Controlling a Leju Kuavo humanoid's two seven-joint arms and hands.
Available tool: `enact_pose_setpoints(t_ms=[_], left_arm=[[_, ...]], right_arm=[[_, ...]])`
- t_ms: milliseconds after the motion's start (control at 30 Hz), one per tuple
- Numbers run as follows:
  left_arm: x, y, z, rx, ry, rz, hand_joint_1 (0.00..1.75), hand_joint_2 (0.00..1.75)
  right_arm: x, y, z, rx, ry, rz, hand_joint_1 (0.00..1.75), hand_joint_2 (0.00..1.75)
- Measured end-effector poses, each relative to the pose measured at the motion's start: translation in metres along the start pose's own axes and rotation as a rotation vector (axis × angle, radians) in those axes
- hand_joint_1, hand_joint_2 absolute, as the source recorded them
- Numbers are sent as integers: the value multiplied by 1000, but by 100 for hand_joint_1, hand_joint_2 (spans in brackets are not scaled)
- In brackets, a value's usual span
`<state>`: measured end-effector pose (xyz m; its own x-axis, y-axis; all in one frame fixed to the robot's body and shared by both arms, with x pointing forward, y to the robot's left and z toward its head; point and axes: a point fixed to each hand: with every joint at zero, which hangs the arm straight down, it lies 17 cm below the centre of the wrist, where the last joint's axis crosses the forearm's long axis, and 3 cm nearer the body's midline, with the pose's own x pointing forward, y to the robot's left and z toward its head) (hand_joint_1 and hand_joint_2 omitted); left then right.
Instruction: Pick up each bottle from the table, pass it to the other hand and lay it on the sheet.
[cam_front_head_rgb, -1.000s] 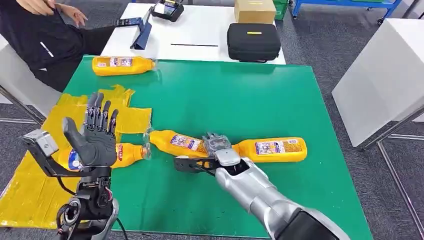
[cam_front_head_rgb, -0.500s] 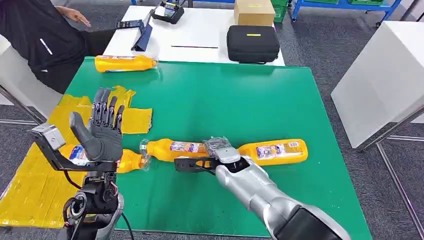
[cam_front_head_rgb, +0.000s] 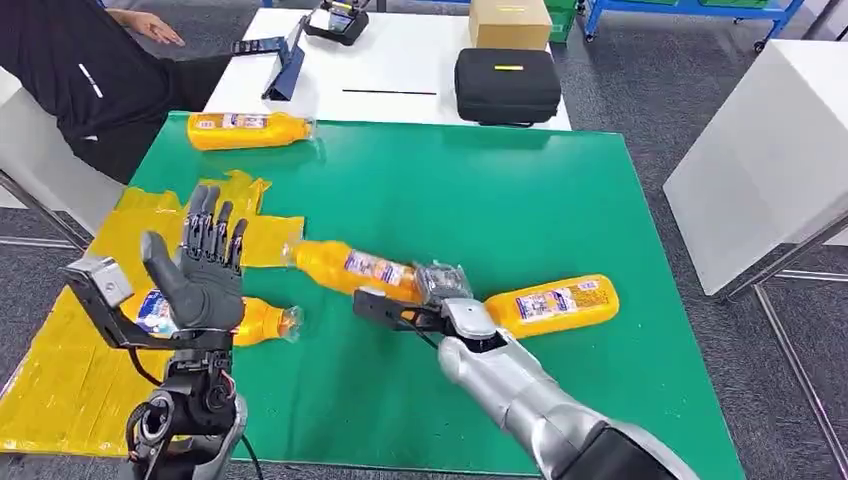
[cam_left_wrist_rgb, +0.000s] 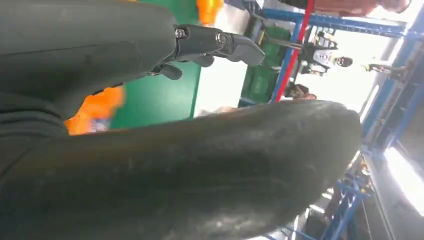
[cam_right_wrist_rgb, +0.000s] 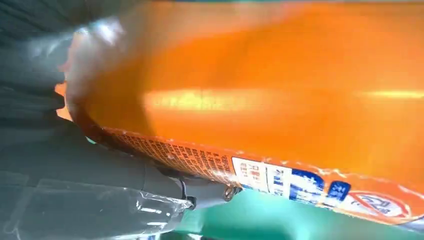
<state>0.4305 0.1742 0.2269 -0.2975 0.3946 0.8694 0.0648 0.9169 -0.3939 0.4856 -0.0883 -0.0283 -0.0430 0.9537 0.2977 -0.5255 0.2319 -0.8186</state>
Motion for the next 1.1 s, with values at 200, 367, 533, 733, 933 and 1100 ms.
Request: enact_pose_setpoints(t_ms=[200, 367, 533, 733, 933, 1100], left_arm=[[-1, 7, 4, 20, 5, -4, 0, 0], [0, 9, 4, 24, 3, -4, 0, 175], [-6, 17, 9, 45, 35, 16, 0, 175], [-14, 23, 17, 53, 66, 65, 0, 175], [-17, 25, 21, 63, 83, 102, 0, 175], [-22, 27, 25, 74, 104, 135, 0, 175]], right_arm=[[2, -18, -1, -53, -8, -66, 175, 175], [4, -21, -1, -65, -14, -89, 175, 175], [16, -51, 5, -196, -77, -275, 175, 175], [39, -81, 33, -300, -213, -443, 175, 175], [74, -99, 62, -361, -339, -504, 175, 175], [92, -102, 76, -374, -402, -508, 175, 175]])
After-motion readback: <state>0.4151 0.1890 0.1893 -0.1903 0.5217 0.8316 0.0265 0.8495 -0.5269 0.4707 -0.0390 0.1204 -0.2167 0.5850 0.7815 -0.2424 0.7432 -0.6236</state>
